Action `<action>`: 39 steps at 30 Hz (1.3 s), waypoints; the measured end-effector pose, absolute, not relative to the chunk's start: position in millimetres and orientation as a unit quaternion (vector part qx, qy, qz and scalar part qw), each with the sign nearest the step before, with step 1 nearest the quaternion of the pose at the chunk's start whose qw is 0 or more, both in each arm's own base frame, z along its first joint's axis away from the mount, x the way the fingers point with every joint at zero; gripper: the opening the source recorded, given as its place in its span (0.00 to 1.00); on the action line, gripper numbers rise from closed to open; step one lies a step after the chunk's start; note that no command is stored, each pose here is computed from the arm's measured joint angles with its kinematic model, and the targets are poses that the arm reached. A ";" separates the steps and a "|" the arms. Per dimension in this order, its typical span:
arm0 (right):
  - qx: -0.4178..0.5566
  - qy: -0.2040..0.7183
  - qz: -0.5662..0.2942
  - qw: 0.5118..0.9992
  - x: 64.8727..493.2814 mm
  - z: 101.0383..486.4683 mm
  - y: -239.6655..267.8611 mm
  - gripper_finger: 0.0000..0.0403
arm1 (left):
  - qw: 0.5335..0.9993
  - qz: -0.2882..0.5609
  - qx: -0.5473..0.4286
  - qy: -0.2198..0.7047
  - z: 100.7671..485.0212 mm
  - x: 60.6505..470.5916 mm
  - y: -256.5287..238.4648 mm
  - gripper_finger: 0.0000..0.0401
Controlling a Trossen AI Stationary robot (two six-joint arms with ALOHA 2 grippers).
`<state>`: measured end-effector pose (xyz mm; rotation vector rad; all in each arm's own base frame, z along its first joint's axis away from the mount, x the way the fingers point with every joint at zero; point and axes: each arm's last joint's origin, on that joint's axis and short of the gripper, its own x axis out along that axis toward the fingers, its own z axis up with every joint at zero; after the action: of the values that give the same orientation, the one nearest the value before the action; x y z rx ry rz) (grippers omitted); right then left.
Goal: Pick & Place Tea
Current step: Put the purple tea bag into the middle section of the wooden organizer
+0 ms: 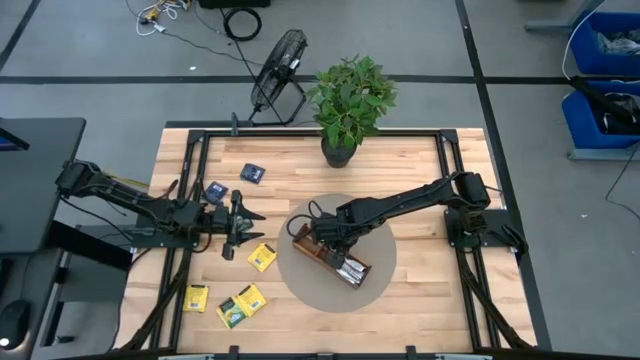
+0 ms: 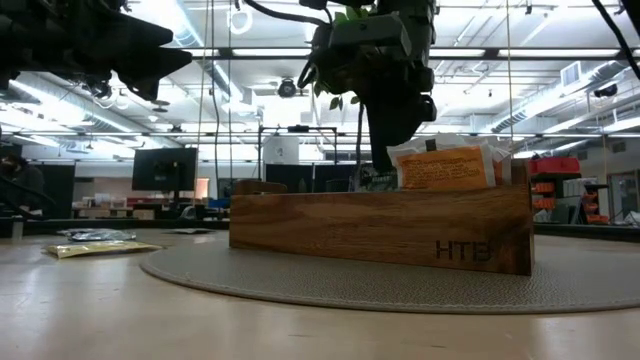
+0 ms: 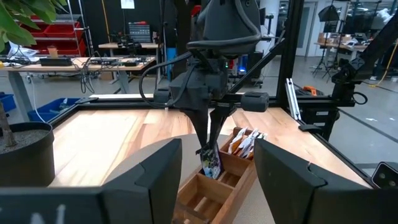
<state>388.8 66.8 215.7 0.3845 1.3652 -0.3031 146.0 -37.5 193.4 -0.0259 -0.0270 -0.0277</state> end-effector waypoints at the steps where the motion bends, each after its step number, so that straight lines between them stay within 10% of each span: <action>1: 0.174 0.624 -0.140 0.749 388.8 215.7 66.6 0.20 | 1.000 -0.014 -0.013 -0.013 193.4 146.0 -37.5 0.51; 14: 0.142 0.576 -0.151 0.791 375.1 253.7 61.3 0.46 | 1.000 -0.008 -0.010 -0.008 192.3 146.0 -37.2 0.51; 39: -0.052 0.438 -0.324 0.837 349.5 264.2 90.6 0.44 | 0.961 0.145 -0.121 0.200 154.7 137.2 -28.4 0.48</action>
<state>349.5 90.6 264.2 -0.1098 0.9269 -0.6851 137.2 -28.4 154.7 -0.2459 0.4060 0.2938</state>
